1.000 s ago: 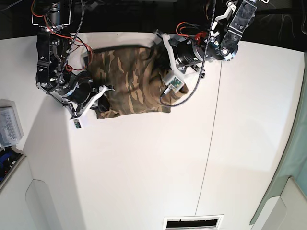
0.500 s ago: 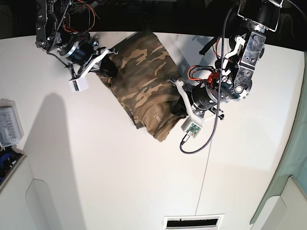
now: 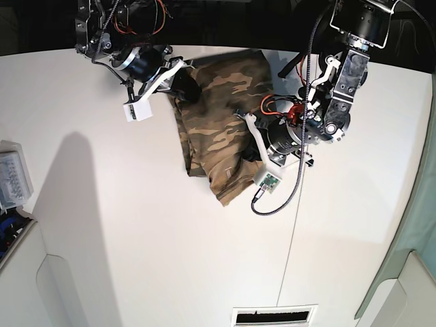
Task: Layout the t-shirt on the table in an organized manner, then fold the t-shirt properly
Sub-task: 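Press and tuck the folded bundle with the left gripper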
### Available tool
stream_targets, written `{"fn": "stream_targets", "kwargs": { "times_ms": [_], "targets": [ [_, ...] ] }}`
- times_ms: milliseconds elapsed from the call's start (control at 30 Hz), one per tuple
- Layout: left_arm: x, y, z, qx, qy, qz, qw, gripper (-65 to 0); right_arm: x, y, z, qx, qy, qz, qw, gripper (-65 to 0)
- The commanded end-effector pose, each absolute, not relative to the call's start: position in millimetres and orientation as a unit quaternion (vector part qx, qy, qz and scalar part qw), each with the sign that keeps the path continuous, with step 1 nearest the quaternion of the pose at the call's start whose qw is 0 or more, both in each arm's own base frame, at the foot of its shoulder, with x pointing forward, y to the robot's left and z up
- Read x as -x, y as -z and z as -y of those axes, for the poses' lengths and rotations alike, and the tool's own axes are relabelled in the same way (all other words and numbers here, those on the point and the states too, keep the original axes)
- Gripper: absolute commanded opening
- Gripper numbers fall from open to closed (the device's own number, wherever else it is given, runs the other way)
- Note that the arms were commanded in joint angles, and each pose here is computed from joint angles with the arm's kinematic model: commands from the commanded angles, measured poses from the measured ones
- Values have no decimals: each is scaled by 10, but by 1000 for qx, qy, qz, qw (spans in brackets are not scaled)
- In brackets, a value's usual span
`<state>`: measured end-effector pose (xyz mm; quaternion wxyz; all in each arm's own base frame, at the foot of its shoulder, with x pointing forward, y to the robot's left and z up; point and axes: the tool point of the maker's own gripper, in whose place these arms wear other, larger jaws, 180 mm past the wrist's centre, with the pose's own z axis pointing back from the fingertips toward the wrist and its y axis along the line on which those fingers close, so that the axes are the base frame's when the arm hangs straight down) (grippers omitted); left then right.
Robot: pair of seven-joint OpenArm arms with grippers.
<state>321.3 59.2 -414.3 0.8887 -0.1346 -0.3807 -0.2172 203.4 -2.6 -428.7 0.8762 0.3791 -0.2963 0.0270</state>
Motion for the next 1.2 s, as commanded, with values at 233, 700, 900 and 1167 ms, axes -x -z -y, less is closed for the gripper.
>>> {"fn": "stream_targets", "kwargs": {
  "times_ms": [233, 700, 900, 1167],
  "targets": [
    [-3494, 3281, -676, 106, 228, 483, 839, -650, -2344, 3846, 265, -350, -44, 377, 857, -650],
    [-3102, 4085, 140, 225, 177, 414, 864, -650, -2384, 3937, 1182, -245, -36, 385, 889, -650],
    [-2957, 4562, 199, 235, 145, 382, 882, -650, -2387, 3935, 1291, -233, -38, 385, 892, -650],
    [-2999, 4144, 486, 282, 196, 415, 843, -650, -2392, 3922, 1281, -238, -36, 387, 890, -650]
  ]
}}
